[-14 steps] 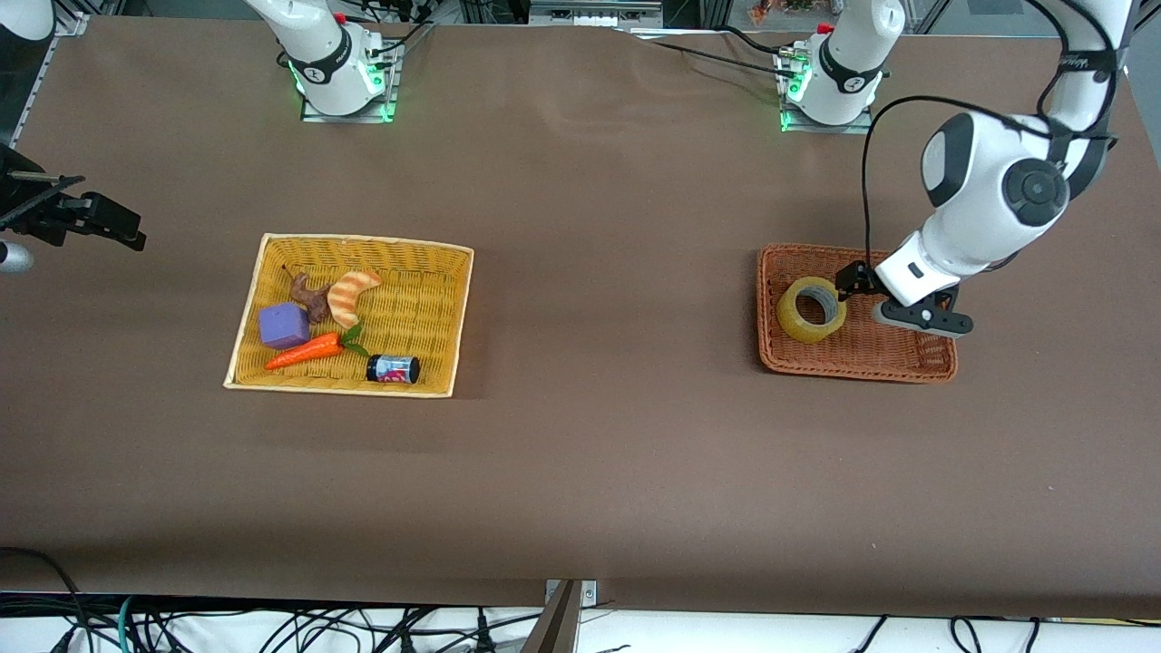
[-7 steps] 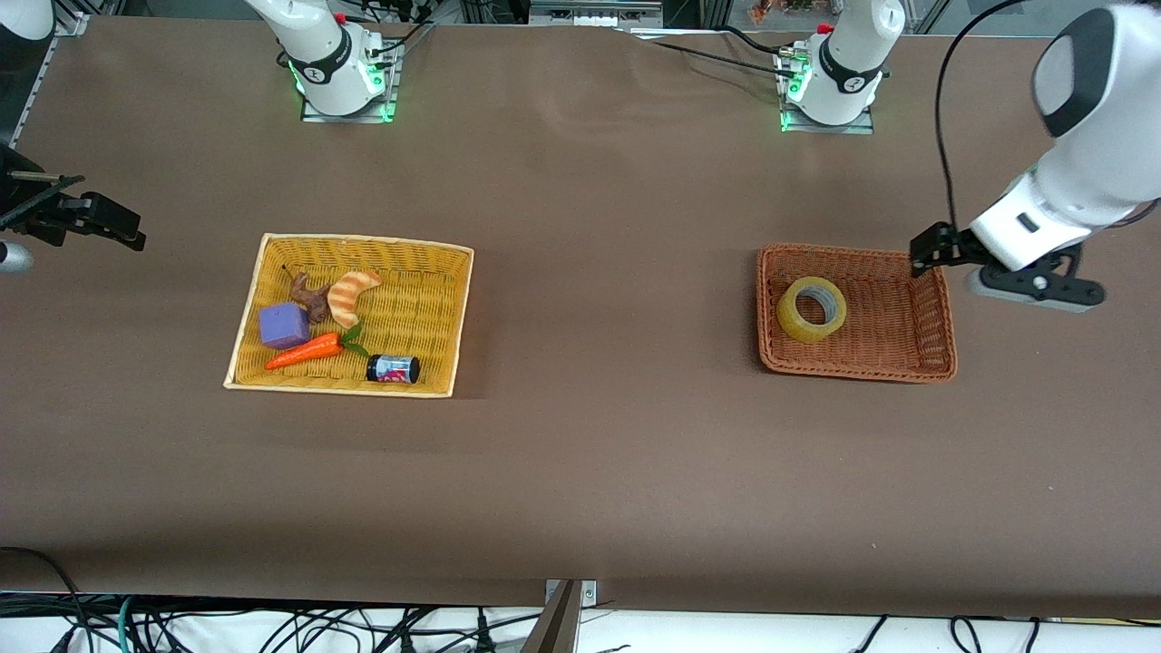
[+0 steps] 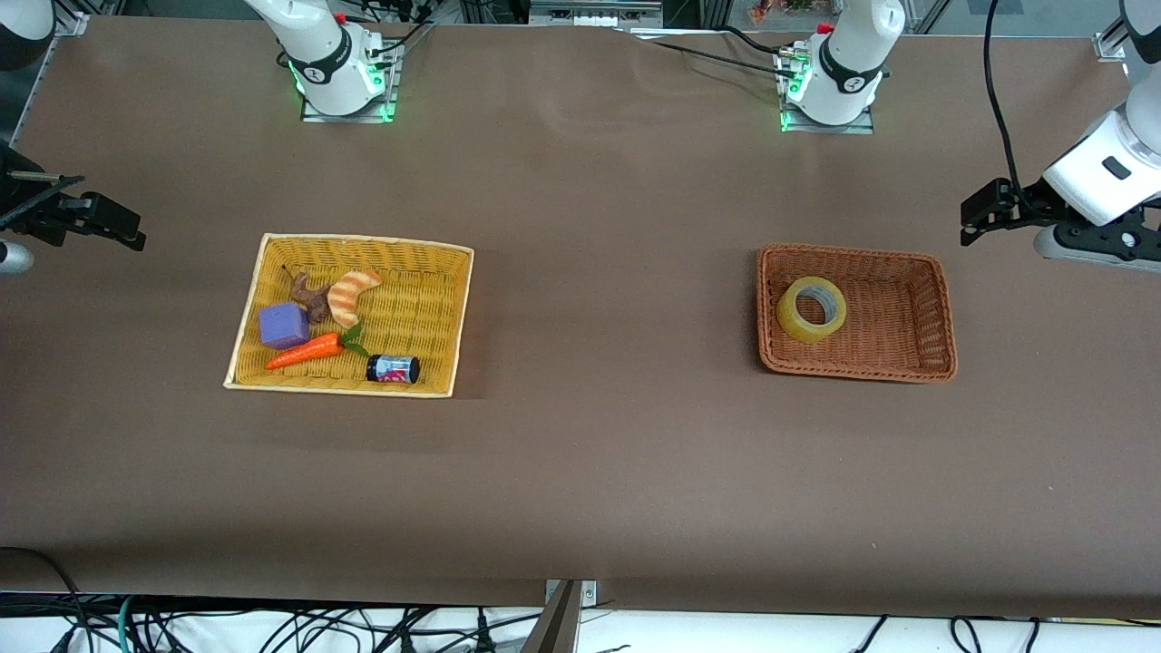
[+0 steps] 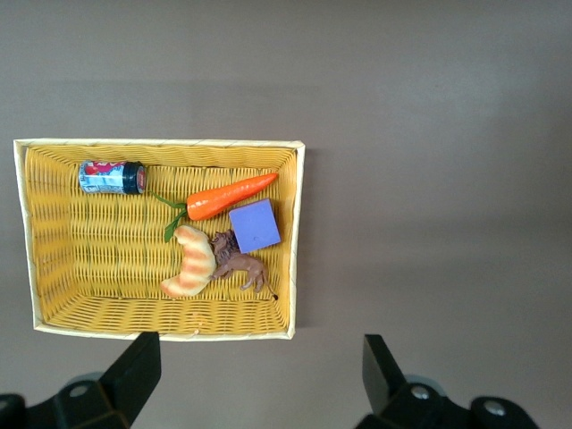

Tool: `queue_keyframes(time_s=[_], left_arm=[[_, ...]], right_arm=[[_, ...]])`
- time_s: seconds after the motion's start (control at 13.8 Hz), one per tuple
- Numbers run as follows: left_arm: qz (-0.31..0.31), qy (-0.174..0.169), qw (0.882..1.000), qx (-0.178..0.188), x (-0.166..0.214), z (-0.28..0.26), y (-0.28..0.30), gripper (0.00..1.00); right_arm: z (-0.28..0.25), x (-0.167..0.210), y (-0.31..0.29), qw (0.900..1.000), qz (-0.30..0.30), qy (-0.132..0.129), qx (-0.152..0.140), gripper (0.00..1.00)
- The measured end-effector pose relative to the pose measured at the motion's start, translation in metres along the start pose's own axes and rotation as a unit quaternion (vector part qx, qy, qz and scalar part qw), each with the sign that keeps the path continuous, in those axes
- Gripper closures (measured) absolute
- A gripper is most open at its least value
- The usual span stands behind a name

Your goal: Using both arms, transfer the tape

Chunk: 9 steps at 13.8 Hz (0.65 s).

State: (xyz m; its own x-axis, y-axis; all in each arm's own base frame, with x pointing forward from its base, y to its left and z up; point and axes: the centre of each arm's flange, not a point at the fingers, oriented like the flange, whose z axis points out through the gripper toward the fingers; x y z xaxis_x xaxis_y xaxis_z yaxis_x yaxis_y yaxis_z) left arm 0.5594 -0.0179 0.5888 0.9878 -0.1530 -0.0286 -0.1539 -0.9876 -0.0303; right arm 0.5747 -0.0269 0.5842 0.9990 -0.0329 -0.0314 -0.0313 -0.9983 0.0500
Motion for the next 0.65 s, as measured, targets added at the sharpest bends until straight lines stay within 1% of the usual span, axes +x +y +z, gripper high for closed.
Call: queue_keyframes(time_s=[0.65], left_arm=[[-0.001, 0.001, 1.0, 0.0, 0.0001, -0.0019, -0.0009, 0.0]], right_arm=[[0.0, 0.0, 0.0, 1.0, 0.0, 0.0, 0.0, 0.0]])
